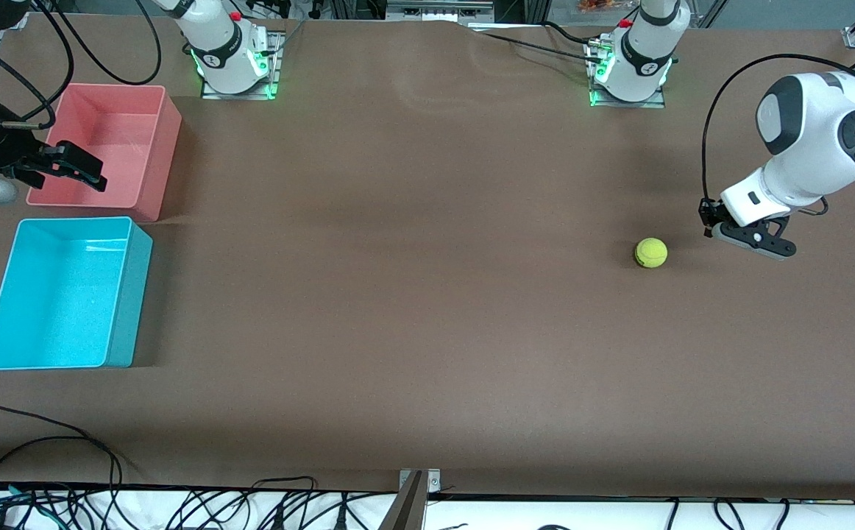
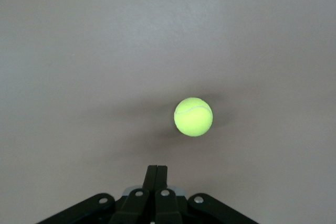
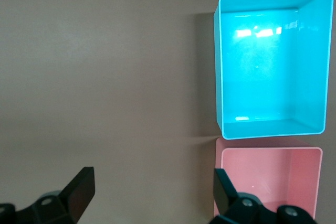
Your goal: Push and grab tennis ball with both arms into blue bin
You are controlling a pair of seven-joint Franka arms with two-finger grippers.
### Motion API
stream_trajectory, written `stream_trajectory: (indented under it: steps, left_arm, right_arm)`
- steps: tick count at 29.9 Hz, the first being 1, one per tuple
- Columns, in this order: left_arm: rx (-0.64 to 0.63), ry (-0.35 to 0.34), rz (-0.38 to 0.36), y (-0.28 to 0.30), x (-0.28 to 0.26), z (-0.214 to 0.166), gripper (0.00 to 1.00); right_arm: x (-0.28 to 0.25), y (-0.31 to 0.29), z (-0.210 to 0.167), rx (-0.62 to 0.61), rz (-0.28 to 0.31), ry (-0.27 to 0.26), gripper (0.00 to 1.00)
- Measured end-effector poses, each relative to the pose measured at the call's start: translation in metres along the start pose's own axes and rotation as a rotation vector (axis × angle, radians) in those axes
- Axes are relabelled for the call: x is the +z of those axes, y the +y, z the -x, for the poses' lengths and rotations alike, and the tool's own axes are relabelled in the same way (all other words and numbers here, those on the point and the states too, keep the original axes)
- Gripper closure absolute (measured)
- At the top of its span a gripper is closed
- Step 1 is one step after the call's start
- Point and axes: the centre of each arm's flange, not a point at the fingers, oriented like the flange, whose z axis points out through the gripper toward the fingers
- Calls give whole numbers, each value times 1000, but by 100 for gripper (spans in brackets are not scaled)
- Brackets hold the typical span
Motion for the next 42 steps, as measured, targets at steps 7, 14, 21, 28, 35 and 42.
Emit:
stream_trajectory:
  steps: [7,14,21,28,35,42]
  left_arm:
    - [47,26,-18,3,16,6,99]
    - [81,60,-40,5,35,11,99]
    - [183,86,-63,1,52,6,99]
    - [369,93,-87,-9,70,5,99]
    - [620,78,-98,-13,84,6,99]
    - [796,59,-97,-13,97,6,99]
  right_arm:
    - [0,0,0,0,0,0,0]
    - [0,1,0,1,0,-1,0]
    - [0,1,0,2,0,-2,0]
    - [0,1,0,2,0,-2,0]
    - [0,1,0,2,0,-2,0]
    - [0,1,0,2,0,-2,0]
